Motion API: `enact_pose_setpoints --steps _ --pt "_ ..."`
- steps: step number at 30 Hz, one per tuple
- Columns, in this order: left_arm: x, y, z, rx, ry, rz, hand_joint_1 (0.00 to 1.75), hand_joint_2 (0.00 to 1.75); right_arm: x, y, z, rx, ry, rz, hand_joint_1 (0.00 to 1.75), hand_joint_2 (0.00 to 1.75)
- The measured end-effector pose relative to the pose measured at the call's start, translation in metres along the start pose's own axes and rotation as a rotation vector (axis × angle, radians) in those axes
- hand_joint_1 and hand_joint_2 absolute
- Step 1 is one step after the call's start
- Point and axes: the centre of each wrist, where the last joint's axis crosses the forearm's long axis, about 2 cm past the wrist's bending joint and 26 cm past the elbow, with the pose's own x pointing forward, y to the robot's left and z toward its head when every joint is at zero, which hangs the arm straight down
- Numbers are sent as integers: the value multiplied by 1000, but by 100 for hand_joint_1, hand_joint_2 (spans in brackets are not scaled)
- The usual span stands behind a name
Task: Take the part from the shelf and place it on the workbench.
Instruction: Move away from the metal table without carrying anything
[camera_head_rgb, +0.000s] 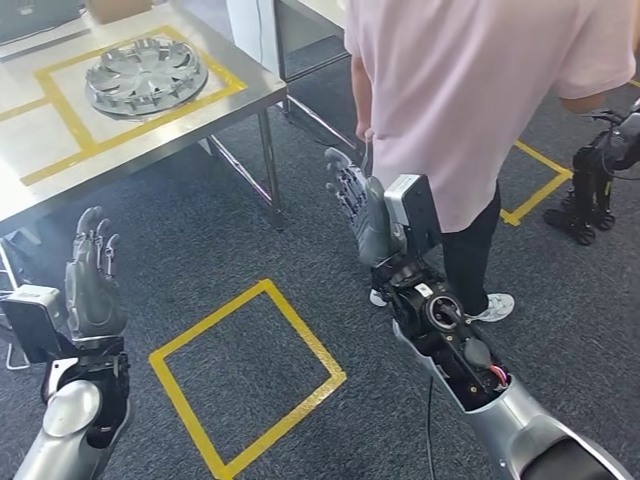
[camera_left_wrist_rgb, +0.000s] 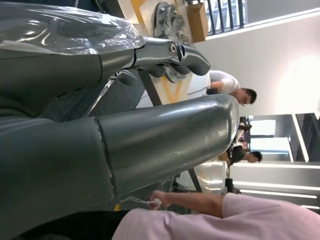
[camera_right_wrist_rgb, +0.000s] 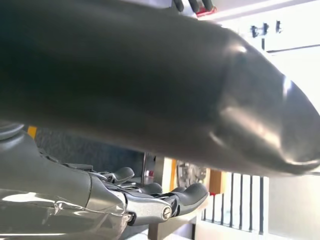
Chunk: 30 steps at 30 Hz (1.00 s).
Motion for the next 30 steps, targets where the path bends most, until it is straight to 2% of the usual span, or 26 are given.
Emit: enact_pose_setpoints --steps 8,30 --pt "3 -1 -3 0 1 2 0 0 4 8 8 14 -10 -10 0 0" --pt "-2 -1 11 3 25 -2 0 0 5 28 16 60 -19 -45 0 0"
